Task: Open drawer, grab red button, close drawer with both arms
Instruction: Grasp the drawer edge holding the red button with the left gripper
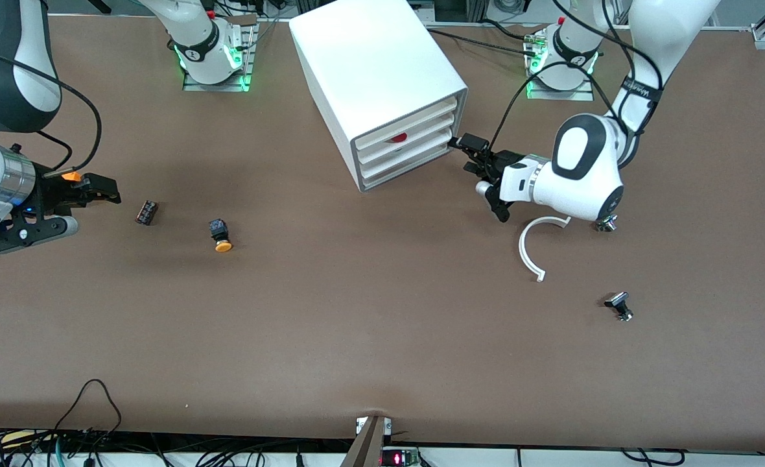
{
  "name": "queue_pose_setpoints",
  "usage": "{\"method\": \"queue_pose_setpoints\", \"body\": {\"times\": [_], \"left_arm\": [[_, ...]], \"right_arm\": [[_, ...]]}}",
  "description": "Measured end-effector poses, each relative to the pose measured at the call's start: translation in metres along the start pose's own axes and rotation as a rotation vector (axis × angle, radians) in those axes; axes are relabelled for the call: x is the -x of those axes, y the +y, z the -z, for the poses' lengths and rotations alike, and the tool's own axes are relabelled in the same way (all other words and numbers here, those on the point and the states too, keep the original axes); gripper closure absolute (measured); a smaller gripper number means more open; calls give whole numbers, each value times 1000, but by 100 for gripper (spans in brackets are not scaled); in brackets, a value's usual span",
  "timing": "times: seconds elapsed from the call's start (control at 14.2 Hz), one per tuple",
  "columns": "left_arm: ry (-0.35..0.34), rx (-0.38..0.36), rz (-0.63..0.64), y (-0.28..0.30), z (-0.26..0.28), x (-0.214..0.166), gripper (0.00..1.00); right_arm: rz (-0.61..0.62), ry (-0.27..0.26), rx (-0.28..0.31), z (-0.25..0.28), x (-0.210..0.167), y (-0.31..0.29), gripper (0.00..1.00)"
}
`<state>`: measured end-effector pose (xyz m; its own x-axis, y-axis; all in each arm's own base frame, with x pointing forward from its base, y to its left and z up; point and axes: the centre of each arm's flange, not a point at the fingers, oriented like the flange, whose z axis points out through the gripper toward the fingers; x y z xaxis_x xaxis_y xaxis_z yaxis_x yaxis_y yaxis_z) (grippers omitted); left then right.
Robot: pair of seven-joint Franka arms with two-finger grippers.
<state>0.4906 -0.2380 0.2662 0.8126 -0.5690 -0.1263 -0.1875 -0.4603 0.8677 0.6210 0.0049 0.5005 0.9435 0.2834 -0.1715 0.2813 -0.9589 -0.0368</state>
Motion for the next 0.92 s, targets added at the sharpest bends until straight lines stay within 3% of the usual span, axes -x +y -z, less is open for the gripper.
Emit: {"method": "queue_pose_setpoints", "body": {"times": [0.21, 0.56, 0.78, 0.92], "left_arm": [[-17, 40, -15, -13, -18, 1, 0], [-18, 30, -35, 2, -65, 0, 4], [-28, 22, -34, 3, -79, 4, 15], [-33, 16, -30, 1, -86, 8, 34]], "right_arm": [[0, 0, 0, 0, 0, 0, 0], [-2, 1, 0, 0, 0, 1, 0], [-4, -2, -1, -2, 0, 3, 0], [-5, -6, -2, -4, -1, 4, 0]]}}
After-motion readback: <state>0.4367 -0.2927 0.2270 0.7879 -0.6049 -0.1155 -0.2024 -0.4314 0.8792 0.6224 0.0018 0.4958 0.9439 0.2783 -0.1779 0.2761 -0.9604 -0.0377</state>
